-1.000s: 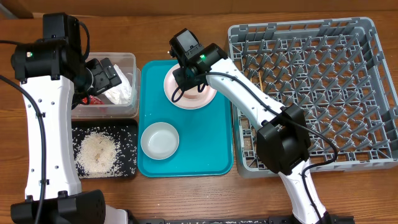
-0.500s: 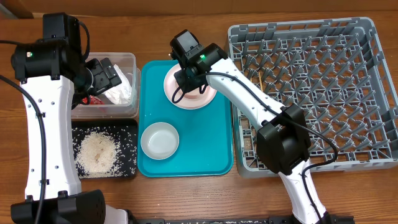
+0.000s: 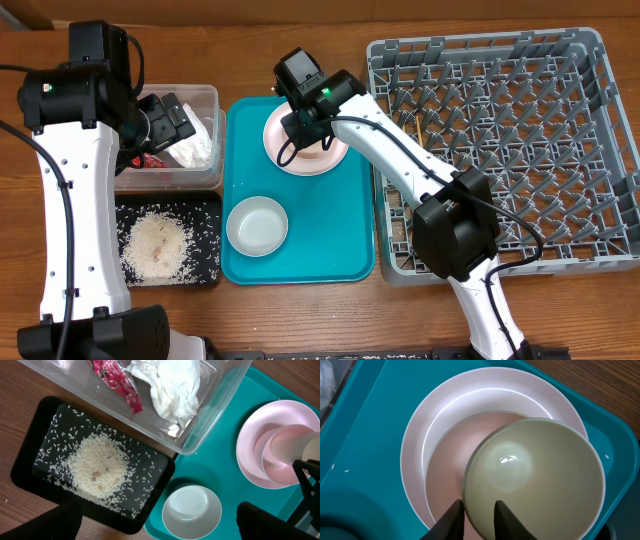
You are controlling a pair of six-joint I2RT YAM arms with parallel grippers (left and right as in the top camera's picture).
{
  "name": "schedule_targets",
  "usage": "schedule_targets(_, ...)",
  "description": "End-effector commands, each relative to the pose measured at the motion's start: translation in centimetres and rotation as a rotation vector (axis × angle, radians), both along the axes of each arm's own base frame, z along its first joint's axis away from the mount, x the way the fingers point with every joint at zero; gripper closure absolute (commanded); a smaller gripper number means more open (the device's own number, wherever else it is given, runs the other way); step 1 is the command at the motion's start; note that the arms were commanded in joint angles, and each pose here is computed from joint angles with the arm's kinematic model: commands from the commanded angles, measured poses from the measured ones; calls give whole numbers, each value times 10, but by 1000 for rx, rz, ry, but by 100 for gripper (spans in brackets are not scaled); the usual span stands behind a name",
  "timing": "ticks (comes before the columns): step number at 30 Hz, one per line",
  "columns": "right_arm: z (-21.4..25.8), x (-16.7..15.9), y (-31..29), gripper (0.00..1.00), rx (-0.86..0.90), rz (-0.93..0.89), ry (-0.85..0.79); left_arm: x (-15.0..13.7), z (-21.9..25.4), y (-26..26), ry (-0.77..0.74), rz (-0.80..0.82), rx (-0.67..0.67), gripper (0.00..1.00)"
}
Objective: Sort waste into correct bins and load items into the dishwasher
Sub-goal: 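Reach the right gripper to the white cup on the pink plates and grasp, then carry the white cup right into the back of the dish rack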
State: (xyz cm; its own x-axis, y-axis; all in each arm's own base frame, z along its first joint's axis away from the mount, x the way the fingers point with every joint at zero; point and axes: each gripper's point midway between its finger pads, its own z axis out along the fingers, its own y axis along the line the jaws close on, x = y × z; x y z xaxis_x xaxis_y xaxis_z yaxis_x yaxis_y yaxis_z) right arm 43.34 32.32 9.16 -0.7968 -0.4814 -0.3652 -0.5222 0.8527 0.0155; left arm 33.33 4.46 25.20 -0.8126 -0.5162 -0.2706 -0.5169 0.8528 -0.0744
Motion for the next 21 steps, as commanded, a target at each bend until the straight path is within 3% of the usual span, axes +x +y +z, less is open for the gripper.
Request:
schedule_targets(1, -10, 0, -10, 79, -32, -6, 10, 0, 0, 3, 4, -8, 12, 0)
schedule_targets(19, -14, -3, -13, 85, -42, -8, 23, 0, 0, 3, 4, -8, 12, 0)
schedule_targets(21, -11, -2, -11, 93, -33, -14, 17, 0, 0, 3, 4, -8, 12, 0)
